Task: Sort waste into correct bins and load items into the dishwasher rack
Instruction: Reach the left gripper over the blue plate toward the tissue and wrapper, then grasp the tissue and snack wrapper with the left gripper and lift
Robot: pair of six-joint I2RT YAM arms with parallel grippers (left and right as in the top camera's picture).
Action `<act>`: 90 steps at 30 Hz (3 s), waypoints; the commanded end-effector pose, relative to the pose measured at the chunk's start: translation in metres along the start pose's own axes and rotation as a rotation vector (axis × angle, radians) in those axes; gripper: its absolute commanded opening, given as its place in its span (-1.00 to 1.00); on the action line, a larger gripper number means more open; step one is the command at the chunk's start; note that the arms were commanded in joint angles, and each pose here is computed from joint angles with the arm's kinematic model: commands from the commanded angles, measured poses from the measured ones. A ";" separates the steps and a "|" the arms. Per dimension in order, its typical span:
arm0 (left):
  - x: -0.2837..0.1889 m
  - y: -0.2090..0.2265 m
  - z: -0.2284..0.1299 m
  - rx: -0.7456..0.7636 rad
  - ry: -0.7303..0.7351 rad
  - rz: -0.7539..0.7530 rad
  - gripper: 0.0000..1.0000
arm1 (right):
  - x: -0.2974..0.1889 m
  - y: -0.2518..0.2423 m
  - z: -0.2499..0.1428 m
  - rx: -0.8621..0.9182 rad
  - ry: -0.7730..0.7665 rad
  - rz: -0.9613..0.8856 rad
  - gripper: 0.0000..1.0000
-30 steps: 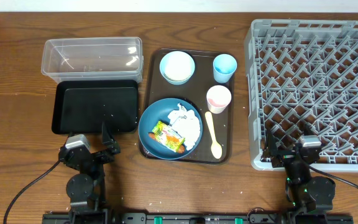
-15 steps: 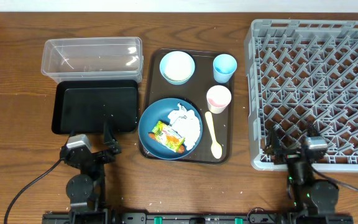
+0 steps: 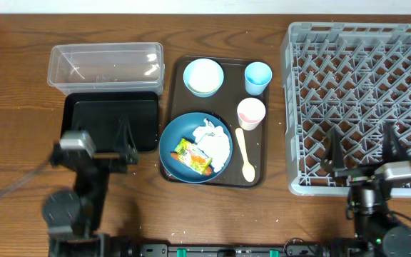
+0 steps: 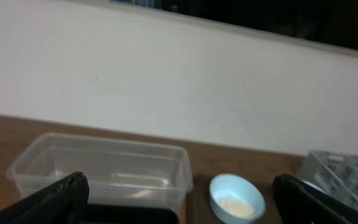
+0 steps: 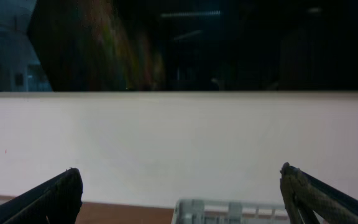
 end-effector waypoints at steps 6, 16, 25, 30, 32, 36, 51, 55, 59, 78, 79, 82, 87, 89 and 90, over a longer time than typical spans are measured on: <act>0.065 -0.002 0.086 -0.039 0.273 -0.111 0.94 | 0.054 0.006 0.042 -0.036 0.137 -0.028 0.98; 0.167 -0.036 0.080 0.023 0.767 -0.172 0.94 | 0.136 0.001 0.036 -0.013 0.509 -0.055 0.99; 0.200 -0.067 0.024 0.010 1.028 -0.295 0.94 | 0.165 -0.001 0.014 0.041 0.696 -0.018 0.99; 0.195 -0.070 -0.003 -0.020 1.196 -0.327 0.94 | 0.163 -0.003 0.007 0.050 0.743 -0.026 0.99; 0.189 -0.074 -0.014 -0.034 1.275 -0.330 0.94 | 0.162 -0.003 0.006 0.051 0.749 -0.027 0.98; 0.178 -0.090 -0.041 -0.080 1.407 -0.249 0.94 | 0.162 -0.003 0.006 0.052 0.752 -0.028 0.99; 0.145 -0.142 -0.145 0.057 1.470 -0.167 0.94 | 0.161 -0.003 0.004 0.055 0.766 -0.032 0.99; 0.139 -0.142 -0.157 0.087 1.485 -0.194 0.94 | 0.160 -0.003 0.003 0.055 0.770 -0.033 0.99; 0.137 -0.143 -0.170 0.097 1.477 -0.239 0.94 | 0.160 -0.004 0.003 0.056 0.776 -0.034 0.99; 0.141 -0.151 -0.209 0.110 1.544 -0.344 0.11 | 0.156 -0.004 -0.002 0.064 0.815 -0.044 0.98; 0.141 -0.151 -0.209 0.112 1.541 -0.341 -0.03 | 0.156 -0.005 -0.003 0.065 0.820 -0.045 0.99; 0.142 -0.151 -0.209 0.112 1.541 -0.342 -0.49 | 0.156 -0.005 -0.006 0.067 0.835 -0.049 0.98; 0.143 -0.151 -0.205 0.111 1.541 -0.342 -0.88 | 0.157 -0.006 -0.008 0.068 0.841 -0.051 0.99; 0.145 -0.152 -0.197 0.106 1.540 -0.338 -0.88 | 0.157 -0.006 -0.008 0.068 0.841 -0.051 0.99; 0.147 -0.153 -0.191 0.099 1.534 -0.335 -0.88 | 0.157 -0.006 -0.008 0.068 0.841 -0.051 0.99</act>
Point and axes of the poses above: each gripper's point midway between its finger pads, its own x axis out along the fingers, its own y axis along the line the jaws close on, z = x × y, the point moved 10 cm from there along -x, back along the fingers, and after that the axes turned 12 degrees about x, right-handed, at the moved point
